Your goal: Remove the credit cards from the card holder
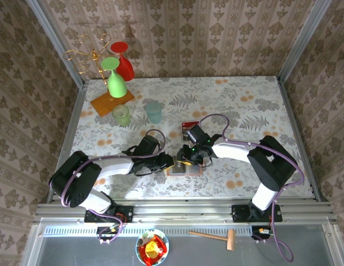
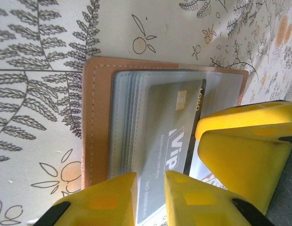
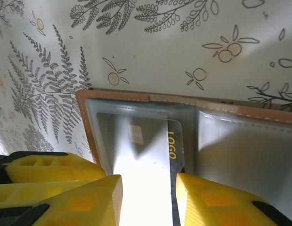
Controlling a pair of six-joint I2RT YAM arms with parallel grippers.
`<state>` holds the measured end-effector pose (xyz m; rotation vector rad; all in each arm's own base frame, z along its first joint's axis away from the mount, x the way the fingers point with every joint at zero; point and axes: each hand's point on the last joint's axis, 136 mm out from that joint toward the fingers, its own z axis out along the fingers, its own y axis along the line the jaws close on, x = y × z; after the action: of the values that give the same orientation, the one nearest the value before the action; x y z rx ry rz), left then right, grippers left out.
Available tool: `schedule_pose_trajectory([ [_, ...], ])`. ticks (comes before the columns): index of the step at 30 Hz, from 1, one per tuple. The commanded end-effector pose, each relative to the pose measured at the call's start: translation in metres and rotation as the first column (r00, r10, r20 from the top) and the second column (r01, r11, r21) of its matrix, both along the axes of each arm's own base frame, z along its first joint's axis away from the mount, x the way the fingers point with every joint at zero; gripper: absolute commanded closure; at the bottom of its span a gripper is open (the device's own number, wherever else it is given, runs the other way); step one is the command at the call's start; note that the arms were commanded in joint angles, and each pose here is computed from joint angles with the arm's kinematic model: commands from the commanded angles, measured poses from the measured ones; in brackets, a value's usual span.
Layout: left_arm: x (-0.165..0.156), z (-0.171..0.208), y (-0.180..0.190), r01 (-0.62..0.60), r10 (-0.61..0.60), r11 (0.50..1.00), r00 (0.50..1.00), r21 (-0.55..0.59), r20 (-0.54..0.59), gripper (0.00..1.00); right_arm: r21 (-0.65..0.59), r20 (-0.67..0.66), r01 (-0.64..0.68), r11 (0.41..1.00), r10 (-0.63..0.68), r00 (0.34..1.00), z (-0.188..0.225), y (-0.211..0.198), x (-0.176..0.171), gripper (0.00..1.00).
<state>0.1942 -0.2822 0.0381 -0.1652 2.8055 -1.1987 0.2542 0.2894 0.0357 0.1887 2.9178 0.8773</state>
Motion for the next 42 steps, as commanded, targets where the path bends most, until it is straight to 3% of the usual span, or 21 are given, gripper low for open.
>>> schedule_pose_trajectory([
  [1,-0.002,-0.009,0.005,0.004,-0.004,1.000,1.000,0.018,-0.007,0.77,-0.051,0.012,-0.012,0.999,0.012,1.000,0.000,-0.006,0.000,0.63],
  [14,-0.002,-0.011,0.003,0.007,-0.006,1.000,1.000,0.013,-0.015,0.77,-0.082,0.024,-0.019,0.996,0.021,0.999,0.005,-0.013,-0.002,0.63],
  [26,0.000,-0.009,0.000,0.010,-0.010,1.000,1.000,0.007,-0.015,0.77,0.021,0.017,-0.009,1.000,0.009,1.000,0.013,0.001,-0.004,0.63],
  [42,-0.002,-0.012,0.002,0.009,-0.009,1.000,1.000,0.013,-0.019,0.77,-0.068,-0.032,-0.032,0.997,0.030,0.999,-0.013,-0.013,-0.014,0.63],
])
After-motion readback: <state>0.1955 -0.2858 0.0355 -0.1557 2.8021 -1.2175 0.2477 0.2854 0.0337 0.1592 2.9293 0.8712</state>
